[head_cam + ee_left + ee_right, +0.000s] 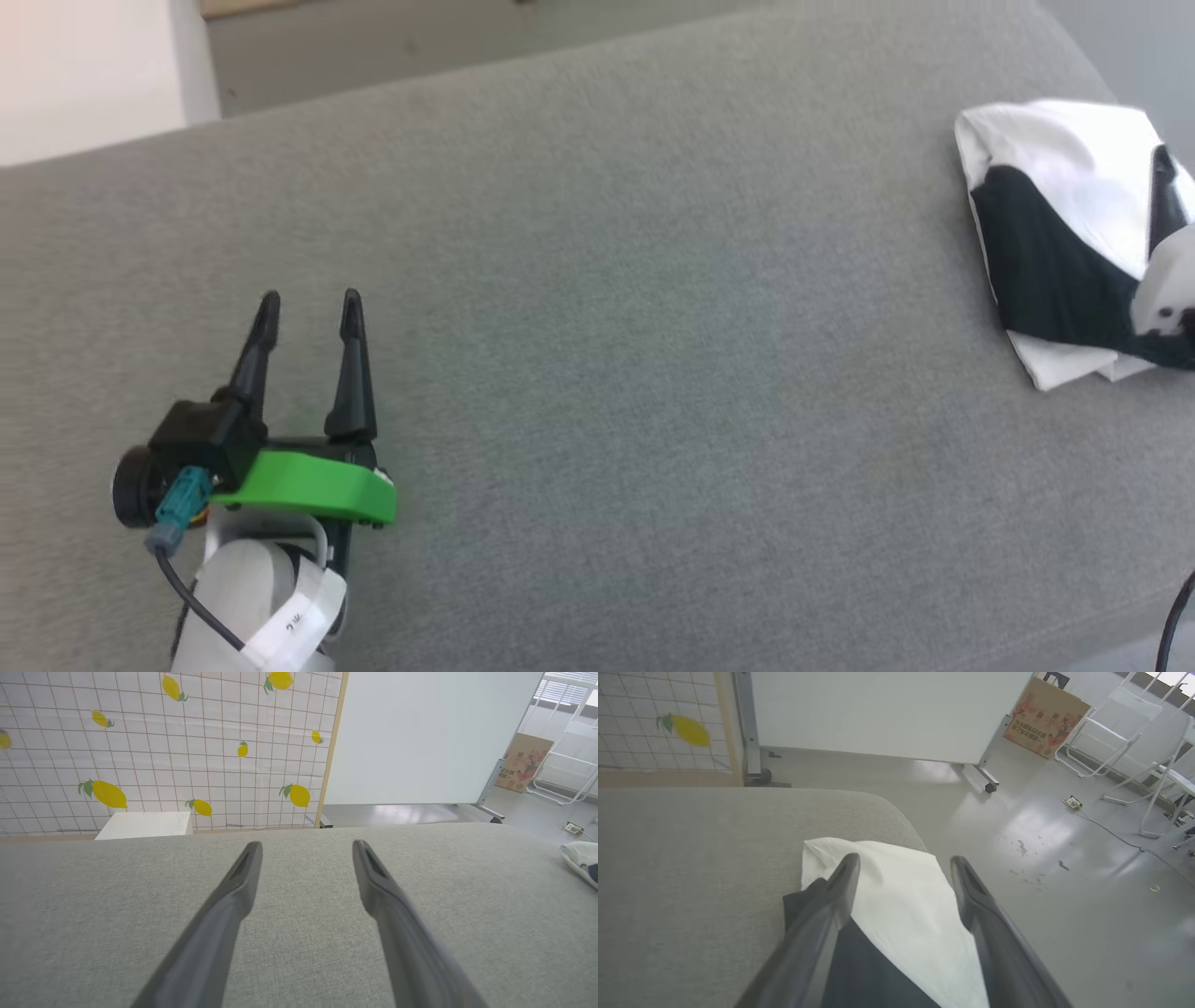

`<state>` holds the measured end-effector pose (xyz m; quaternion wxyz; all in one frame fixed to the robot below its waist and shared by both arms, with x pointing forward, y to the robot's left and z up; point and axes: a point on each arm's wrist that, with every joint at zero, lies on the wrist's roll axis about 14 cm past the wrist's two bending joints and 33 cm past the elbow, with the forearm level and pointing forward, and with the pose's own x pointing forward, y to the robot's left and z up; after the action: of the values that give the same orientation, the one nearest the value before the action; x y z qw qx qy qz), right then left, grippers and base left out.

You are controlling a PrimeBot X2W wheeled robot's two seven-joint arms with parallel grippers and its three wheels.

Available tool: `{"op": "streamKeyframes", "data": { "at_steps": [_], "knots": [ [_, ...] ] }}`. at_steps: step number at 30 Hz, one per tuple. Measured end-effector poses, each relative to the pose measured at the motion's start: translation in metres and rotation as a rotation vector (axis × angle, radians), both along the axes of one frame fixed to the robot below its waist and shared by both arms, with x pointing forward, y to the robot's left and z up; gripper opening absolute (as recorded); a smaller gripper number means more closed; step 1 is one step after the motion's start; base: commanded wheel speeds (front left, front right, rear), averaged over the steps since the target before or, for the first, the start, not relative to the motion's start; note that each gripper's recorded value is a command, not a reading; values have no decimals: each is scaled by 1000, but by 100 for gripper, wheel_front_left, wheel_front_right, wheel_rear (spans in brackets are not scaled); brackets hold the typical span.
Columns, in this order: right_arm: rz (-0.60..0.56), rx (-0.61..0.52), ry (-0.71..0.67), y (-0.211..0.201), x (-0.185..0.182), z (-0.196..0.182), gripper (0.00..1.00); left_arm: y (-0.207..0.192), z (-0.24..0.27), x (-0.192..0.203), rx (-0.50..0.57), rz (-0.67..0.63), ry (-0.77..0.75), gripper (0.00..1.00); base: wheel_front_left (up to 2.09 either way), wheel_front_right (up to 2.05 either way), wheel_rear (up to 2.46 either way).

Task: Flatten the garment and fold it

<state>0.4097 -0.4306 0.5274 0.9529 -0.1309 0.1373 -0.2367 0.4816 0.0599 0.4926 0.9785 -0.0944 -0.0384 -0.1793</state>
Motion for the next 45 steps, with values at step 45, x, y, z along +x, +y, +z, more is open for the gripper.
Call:
{"op": "streamKeyframes", "data": {
  "at_steps": [45],
  "knots": [
    [503,251,-436,226,-33,19,100,83,40,-83,-27,229,-38,100,0,0,0]
  ]
}}
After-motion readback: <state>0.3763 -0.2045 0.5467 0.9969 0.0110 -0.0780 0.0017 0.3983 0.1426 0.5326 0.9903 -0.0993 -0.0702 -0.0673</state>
